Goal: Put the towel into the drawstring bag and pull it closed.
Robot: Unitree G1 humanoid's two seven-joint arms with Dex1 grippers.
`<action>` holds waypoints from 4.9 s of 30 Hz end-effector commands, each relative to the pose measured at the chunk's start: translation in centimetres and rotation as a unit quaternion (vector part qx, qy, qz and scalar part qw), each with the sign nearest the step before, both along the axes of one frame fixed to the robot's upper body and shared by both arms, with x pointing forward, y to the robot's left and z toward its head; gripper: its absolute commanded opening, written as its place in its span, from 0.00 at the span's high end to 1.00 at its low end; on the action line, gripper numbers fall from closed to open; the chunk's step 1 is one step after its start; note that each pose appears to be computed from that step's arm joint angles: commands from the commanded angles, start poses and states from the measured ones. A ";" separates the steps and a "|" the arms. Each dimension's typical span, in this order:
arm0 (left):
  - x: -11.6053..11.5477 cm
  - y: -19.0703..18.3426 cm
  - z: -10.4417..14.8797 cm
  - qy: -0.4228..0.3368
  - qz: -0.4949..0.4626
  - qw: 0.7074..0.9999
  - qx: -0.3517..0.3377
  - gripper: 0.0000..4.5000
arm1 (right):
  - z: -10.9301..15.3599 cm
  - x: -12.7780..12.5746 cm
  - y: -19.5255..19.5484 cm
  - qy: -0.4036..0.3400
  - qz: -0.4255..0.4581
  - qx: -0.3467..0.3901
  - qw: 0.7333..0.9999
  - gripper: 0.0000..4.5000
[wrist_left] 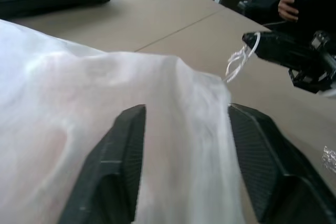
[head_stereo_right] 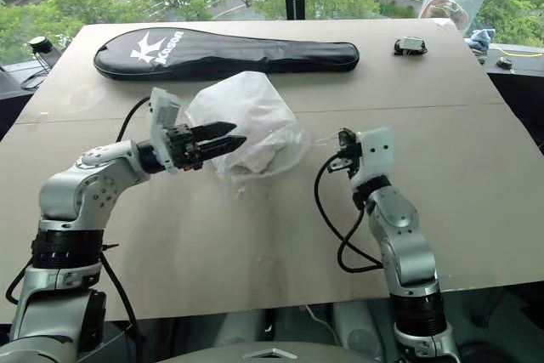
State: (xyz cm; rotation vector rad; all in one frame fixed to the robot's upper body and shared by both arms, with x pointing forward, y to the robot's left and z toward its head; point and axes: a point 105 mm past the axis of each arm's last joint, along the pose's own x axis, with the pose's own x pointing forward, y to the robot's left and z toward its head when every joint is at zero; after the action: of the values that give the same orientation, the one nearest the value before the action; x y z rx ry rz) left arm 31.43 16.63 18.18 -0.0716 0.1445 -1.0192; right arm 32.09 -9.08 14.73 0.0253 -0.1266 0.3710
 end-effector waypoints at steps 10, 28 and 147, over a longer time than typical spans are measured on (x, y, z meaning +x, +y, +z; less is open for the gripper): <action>-4.3 1.1 -6.0 0.057 0.004 0.997 0.042 0.19 | 0.5 -0.1 0.5 -0.004 0.025 0.004 1.000 1.00; -6.4 3.2 -6.7 0.087 0.035 0.996 0.016 0.19 | 0.7 0.4 0.4 -0.006 0.033 -0.011 0.999 1.00; -0.1 2.4 -2.8 -0.011 0.048 0.996 0.068 0.24 | 14.8 3.3 -5.4 -0.175 0.003 -0.014 0.985 1.00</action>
State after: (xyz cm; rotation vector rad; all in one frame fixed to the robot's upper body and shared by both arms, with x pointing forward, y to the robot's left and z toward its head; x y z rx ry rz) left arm 31.68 21.44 14.56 0.0249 0.2376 -0.8437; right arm 36.43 -14.83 28.16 -0.0647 -0.4097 0.3649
